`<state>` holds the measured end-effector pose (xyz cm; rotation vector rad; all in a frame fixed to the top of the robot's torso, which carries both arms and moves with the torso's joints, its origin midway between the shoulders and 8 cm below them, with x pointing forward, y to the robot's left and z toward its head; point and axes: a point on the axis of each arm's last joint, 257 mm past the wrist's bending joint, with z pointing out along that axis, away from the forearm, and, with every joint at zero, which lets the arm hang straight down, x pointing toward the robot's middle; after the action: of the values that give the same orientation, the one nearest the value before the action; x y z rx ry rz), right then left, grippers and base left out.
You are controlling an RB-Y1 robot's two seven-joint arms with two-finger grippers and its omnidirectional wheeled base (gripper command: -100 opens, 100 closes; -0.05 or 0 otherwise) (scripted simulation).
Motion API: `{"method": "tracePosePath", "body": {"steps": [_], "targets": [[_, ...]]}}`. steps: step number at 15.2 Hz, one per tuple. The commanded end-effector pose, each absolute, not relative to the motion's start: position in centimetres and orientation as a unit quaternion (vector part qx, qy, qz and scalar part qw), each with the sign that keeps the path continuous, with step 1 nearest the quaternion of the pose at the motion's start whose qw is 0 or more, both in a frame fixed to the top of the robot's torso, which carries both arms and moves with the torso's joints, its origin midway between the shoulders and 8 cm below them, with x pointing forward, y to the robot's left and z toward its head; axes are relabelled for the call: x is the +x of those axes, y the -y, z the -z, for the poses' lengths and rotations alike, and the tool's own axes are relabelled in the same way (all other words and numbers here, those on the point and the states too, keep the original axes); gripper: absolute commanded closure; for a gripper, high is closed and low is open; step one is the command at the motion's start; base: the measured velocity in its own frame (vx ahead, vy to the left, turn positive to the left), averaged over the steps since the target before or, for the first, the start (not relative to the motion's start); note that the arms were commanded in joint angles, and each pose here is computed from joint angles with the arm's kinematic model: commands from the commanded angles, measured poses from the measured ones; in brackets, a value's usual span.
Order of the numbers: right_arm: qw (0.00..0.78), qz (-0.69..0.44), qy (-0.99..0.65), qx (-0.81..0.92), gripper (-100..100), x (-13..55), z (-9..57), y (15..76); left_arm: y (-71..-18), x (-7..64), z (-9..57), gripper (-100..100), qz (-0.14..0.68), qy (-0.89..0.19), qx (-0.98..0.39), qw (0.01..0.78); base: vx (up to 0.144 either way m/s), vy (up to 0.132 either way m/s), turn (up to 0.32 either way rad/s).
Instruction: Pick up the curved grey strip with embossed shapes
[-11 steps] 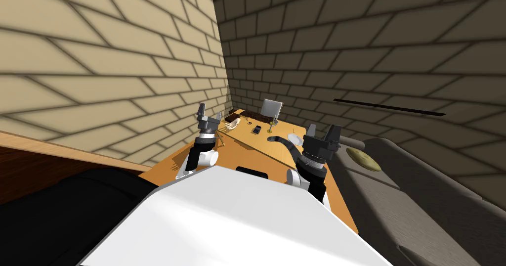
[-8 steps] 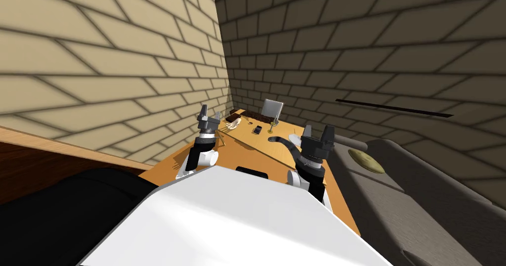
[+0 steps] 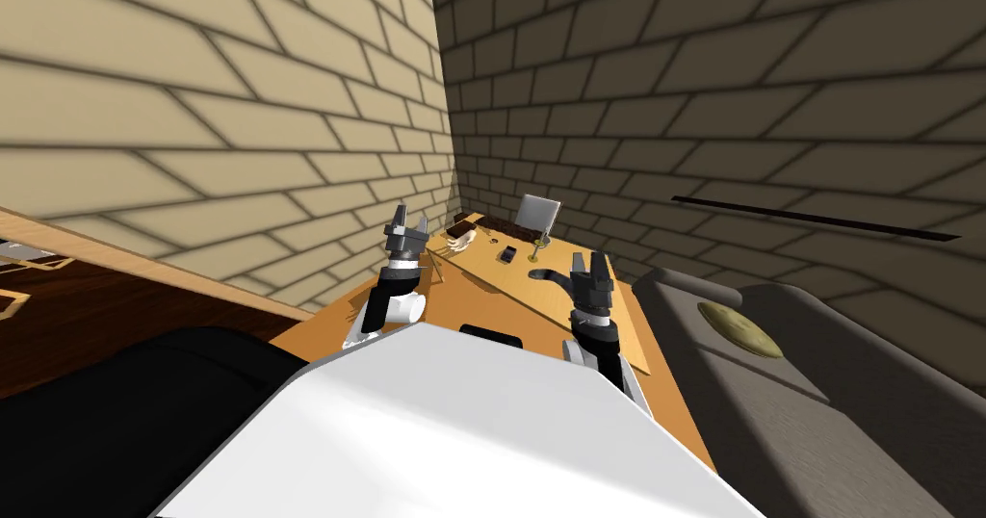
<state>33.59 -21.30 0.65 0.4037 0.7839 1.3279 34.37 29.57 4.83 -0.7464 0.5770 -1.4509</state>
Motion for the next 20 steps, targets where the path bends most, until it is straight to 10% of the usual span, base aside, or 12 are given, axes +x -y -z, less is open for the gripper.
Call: {"method": "tracePosePath", "body": {"steps": [1,20], "targets": [[0.692,-0.59,-0.379,0.174,-100,34.2,1.1,20.9,-29.6,34.4,-4.8,0,0.638,-0.254,-0.328,0.648,0.009,0.047,0.115],[0.58,-0.467,-0.659,0.105,-100,34.3,23.8,21.7,-29.6,34.4,-4.8,0,0.638,-0.254,-0.328,0.648,0.016,0.048,0.139]]}}
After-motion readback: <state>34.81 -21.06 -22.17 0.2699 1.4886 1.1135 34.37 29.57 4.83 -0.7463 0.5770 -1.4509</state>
